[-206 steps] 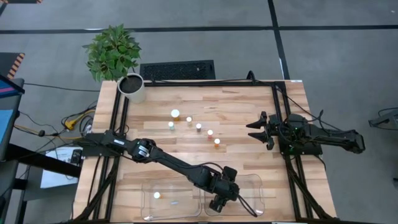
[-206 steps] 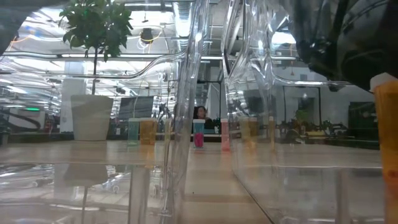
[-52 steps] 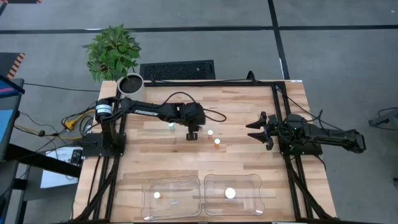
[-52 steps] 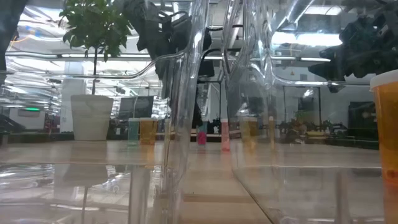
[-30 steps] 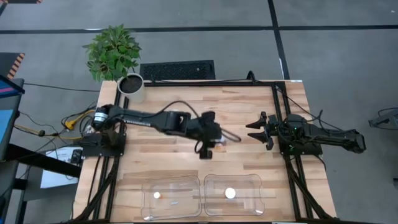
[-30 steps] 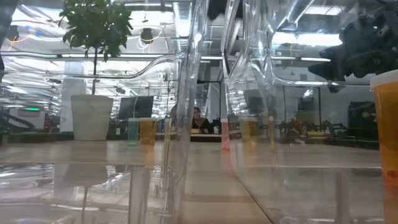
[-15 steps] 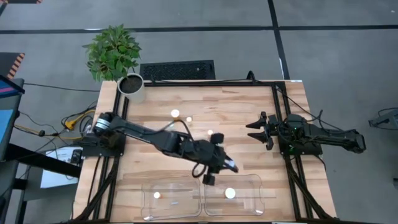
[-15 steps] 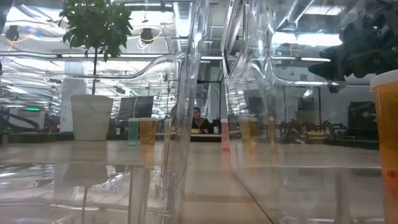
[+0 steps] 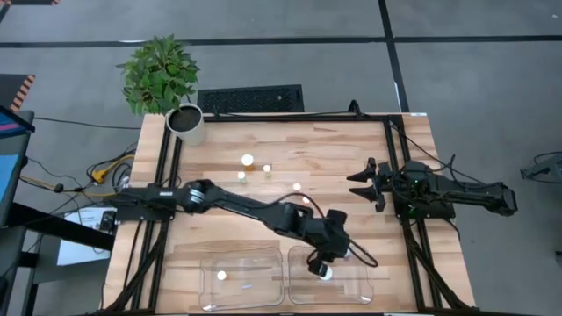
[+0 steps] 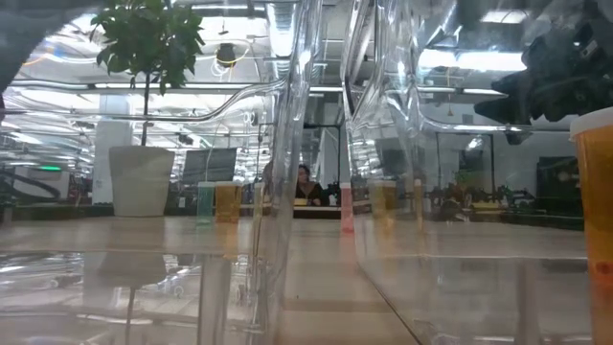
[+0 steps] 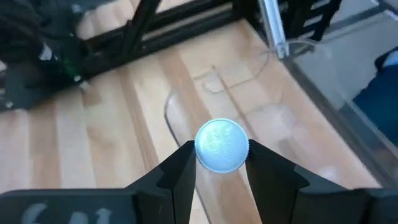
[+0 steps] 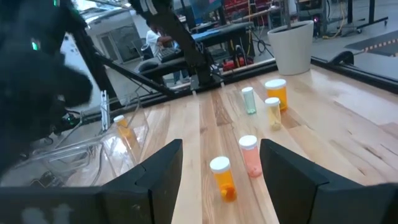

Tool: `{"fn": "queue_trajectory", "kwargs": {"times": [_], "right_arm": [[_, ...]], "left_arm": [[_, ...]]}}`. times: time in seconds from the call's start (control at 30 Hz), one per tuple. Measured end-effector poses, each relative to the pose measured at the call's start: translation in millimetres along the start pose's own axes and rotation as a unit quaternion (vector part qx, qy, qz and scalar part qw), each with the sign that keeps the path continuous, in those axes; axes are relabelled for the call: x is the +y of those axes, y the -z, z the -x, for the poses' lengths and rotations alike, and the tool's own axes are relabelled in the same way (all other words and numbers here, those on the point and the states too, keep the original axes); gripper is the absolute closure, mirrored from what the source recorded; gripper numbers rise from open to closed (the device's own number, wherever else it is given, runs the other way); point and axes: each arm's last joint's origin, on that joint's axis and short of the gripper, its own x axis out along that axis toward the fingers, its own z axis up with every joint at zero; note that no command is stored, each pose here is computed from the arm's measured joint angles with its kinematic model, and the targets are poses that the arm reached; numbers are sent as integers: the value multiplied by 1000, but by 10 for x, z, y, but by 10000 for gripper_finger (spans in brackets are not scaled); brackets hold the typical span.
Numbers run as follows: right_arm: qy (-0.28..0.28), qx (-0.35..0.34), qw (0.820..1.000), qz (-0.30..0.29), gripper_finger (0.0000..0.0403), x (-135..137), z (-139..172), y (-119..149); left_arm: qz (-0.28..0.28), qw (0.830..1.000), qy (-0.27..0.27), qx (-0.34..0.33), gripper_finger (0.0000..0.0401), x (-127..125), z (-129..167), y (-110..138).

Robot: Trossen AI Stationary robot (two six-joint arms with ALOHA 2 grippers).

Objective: Pick and place medicine bottles into bin by pill shape (circle, oval)
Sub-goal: Put the blue capsule bottle into the right transparent bin

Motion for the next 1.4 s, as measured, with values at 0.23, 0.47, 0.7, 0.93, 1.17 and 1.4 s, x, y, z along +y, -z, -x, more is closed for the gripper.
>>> {"fn": "queue_trajectory", "kwargs": {"times": [0.23, 0.47, 0.7, 0.93, 1.17, 1.4], "right_arm": [[1, 5, 1000, -1, 178, -3, -6, 8], [2, 9, 1000, -2, 178, -6, -12, 15], [2, 10, 1000, -2, 178, -6, -13, 16], [3, 11, 1000, -1, 178, -7, -14, 18], [3, 12, 1000, -2, 178, -7, -15, 18], [3, 12, 1000, -2, 178, -7, -15, 19]], "left_arm": [[17, 1000, 3, 20, 275, 11, -202, 191], [4, 999, 8, 35, 275, -3, -212, 226], [-9, 998, 37, 56, 275, -112, -453, 395], [-17, 997, 31, 63, 275, -151, -447, 398], [-39, 995, 20, 90, 275, -151, -463, 457], [-50, 994, 21, 93, 275, -154, -484, 478]]}}
